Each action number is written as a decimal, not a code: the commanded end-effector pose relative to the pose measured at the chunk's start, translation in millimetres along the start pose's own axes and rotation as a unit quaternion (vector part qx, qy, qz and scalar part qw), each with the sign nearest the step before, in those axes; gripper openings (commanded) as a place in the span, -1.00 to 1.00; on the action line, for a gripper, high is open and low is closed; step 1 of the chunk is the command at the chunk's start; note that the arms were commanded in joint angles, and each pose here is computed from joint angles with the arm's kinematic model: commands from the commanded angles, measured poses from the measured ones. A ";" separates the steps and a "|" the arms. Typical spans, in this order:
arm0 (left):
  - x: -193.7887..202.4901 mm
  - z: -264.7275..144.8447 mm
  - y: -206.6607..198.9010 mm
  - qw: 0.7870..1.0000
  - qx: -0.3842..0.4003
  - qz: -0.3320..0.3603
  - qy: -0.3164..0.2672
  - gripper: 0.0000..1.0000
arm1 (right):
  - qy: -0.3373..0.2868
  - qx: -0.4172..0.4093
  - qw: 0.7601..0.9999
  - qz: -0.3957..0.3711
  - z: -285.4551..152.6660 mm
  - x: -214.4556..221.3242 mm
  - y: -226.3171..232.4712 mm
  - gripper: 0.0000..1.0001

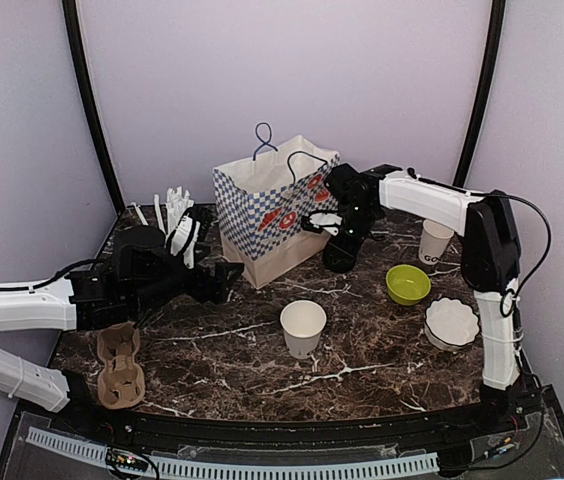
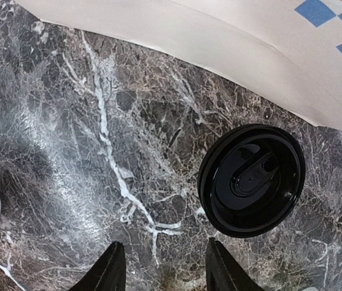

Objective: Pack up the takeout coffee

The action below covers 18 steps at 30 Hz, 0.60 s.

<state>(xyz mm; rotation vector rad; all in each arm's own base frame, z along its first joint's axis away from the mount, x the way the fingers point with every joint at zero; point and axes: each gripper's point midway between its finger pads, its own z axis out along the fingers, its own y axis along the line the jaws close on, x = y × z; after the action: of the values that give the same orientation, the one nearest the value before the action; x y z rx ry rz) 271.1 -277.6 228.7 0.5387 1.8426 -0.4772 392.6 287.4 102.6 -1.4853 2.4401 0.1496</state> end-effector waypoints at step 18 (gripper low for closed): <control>-3.5 -3.6 -0.8 1.000 0.009 -0.014 -0.017 0.80 | 0.014 0.043 0.996 0.076 33.4 -5.4 -26.2 -0.10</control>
<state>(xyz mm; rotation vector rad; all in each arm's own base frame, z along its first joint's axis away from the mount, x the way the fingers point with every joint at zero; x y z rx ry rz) 270.0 -278.4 226.1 0.5333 1.8422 -0.4930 406.1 287.6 73.9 -1.3426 2.5573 0.1085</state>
